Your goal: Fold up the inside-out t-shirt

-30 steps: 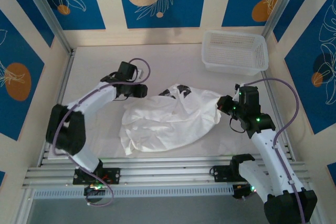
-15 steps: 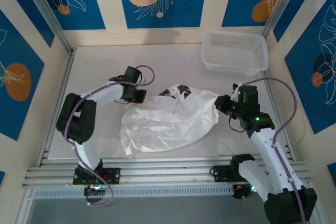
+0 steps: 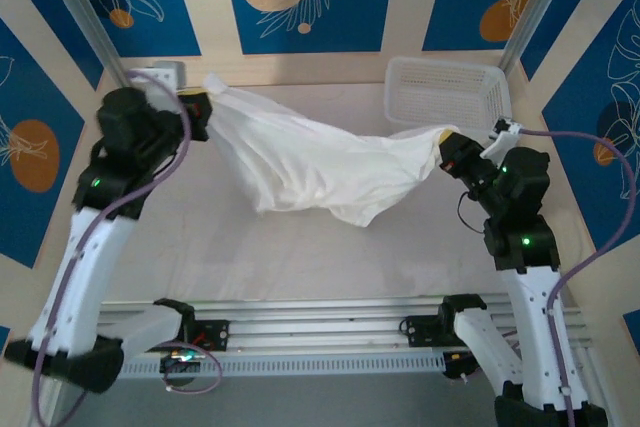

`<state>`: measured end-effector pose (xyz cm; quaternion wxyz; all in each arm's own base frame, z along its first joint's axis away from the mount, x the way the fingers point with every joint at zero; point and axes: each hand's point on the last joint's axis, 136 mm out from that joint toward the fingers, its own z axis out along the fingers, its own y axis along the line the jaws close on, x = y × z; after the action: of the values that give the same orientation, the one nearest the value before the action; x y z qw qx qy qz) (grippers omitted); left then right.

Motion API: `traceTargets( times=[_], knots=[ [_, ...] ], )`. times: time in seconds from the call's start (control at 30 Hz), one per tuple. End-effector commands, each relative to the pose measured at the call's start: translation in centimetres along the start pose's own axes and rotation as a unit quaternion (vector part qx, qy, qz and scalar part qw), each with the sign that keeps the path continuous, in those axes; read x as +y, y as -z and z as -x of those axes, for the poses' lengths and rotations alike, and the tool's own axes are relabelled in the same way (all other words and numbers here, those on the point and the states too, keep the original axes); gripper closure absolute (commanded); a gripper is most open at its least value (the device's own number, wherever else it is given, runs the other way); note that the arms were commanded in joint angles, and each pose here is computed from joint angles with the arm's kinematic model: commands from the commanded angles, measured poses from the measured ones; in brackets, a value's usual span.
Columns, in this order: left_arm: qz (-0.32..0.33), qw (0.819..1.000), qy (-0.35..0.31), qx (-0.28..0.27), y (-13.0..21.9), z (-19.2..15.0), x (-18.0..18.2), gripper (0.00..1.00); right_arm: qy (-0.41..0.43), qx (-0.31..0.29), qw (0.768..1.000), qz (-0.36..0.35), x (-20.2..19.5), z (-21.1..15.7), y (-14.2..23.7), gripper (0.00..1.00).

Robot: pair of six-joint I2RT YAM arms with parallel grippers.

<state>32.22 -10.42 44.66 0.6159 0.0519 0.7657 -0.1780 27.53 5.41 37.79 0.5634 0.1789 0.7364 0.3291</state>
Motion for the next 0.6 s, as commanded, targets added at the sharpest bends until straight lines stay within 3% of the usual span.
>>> traceTargets(
  times=[0.0, 0.1, 0.33, 0.57],
  knots=[
    [0.057, 0.998, -0.012, 0.013, 1.1, -1.4, 2.3, 1.00, 0.011, -0.046, 0.999, 0.000, 0.7, 2.2, 0.9, 1.00],
    [0.064, 0.998, -0.014, 0.003, 2.1, -1.6, 2.5, 1.00, 0.014, -0.044, 0.999, -0.006, 0.3, 1.9, 0.9, 1.00],
    [0.071, 0.995, 0.007, 0.068, 0.9, -7.2, 3.5, 1.00, -0.006, -0.008, 0.999, -0.041, -2.7, -1.0, 0.3, 1.00],
    [0.053, 0.997, 0.022, 0.058, 0.3, -7.1, 2.9, 1.00, -0.001, -0.008, 0.999, -0.043, -2.7, -0.7, 0.2, 1.00]
  ],
)
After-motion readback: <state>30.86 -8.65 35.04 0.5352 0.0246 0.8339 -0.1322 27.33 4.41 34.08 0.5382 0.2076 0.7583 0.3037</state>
